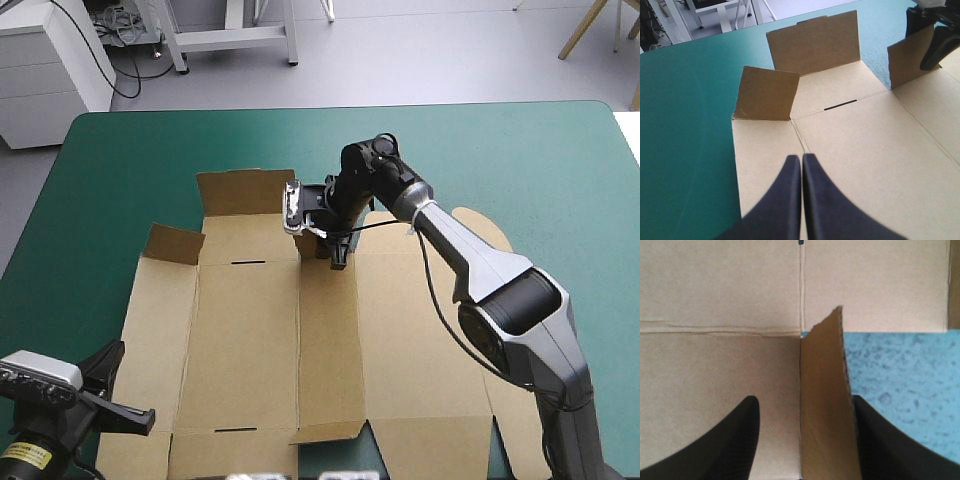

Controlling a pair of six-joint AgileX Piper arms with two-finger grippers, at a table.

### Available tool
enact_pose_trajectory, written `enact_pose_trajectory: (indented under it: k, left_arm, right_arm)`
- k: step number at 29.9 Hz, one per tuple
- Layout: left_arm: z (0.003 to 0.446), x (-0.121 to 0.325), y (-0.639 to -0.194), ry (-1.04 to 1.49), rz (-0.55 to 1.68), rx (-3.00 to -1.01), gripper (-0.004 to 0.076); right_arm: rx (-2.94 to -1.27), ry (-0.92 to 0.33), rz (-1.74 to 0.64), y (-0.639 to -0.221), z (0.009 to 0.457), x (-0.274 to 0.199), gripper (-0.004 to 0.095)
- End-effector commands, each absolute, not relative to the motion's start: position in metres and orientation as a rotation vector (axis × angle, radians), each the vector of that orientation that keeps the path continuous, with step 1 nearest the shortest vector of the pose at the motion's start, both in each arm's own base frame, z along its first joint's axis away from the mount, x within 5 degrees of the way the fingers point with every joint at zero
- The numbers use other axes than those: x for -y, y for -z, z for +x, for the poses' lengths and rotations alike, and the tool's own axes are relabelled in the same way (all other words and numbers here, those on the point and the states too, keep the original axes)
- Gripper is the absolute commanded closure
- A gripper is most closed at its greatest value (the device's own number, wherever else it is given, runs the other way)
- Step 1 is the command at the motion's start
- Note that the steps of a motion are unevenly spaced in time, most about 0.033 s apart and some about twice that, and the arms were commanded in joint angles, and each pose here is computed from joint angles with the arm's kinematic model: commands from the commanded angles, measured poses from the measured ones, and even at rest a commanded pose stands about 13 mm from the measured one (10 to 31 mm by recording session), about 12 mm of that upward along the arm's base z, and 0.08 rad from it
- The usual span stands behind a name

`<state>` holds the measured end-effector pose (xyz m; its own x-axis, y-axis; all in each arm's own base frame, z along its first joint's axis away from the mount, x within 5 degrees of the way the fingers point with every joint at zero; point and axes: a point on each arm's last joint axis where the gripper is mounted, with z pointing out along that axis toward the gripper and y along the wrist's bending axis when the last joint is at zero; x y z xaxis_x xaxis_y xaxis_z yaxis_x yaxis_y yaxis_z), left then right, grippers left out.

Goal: Fold the box

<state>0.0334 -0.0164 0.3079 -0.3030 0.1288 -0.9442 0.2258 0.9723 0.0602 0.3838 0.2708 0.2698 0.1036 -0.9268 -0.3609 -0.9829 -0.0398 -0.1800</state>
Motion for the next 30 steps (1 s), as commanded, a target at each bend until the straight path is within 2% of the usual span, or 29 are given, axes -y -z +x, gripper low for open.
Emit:
enact_pose_trajectory:
  k: [1,5,8,13,17,21,26,30]
  left_arm:
    - [0.035,0.016,-0.323,0.096,0.233,-1.806,0.0734]
    - [0.035,0.016,-0.322,0.097,0.235,-1.813,0.0734]
    - [0.035,0.016,-0.322,0.099,0.238,-1.822,0.0734]
    - [0.035,0.016,-0.321,0.101,0.240,-1.831,0.0734]
    - [0.034,0.017,-0.319,0.104,0.246,-1.848,0.0734]
    - [0.034,0.017,-0.318,0.101,0.250,-1.859,0.0734]
    - [0.034,0.017,-0.317,0.106,0.250,-1.873,0.0734]
    - [0.033,0.017,-0.315,0.111,0.258,-1.899,0.0734]
  right_arm:
    - [-1.839,-0.046,-1.877,-0.331,0.373,-0.254,0.0368]
    - [-1.936,0.213,-1.711,-0.365,0.374,-0.219,0.0434]
    - [-2.026,0.295,-1.515,-0.388,0.376,-0.187,0.0486]
    - [-2.203,0.223,-1.037,-0.424,0.374,-0.124,0.0591]
    - [-2.214,0.116,-0.765,-0.459,0.356,-0.078,0.0695]
    - [-2.214,0.080,-0.516,-0.484,0.329,-0.039,0.0807]
    - [-2.277,0.104,-0.322,-0.482,0.279,-0.002,0.0928]
    - [-2.351,0.130,-0.178,-0.461,0.232,0.021,0.0927]
